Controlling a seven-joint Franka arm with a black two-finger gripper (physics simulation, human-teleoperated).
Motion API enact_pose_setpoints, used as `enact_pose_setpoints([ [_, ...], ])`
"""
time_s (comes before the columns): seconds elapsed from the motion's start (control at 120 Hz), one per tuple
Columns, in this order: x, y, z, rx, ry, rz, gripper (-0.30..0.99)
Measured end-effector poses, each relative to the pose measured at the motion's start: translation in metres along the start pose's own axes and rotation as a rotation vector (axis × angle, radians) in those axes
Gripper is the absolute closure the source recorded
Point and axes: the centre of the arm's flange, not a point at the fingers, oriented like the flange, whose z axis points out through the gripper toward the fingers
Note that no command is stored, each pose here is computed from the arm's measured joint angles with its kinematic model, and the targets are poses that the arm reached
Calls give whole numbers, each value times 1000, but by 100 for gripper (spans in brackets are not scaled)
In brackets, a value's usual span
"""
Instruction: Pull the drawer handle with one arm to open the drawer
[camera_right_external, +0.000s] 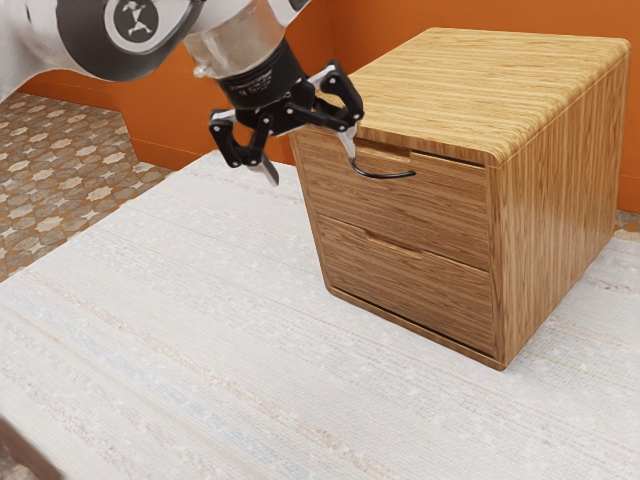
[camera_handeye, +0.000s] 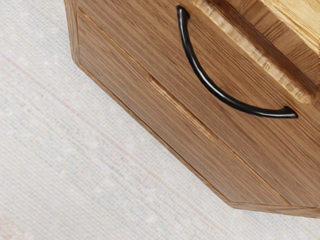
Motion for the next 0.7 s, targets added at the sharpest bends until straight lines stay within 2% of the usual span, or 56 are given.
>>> enact_pose_setpoints([
  [0.275, 4, 23, 25, -62, 39, -234, 0],
  [0.492, 19, 12, 44, -72, 55, -396, 0],
  [0.7, 17, 16, 56, -86, 54, -480, 0],
])
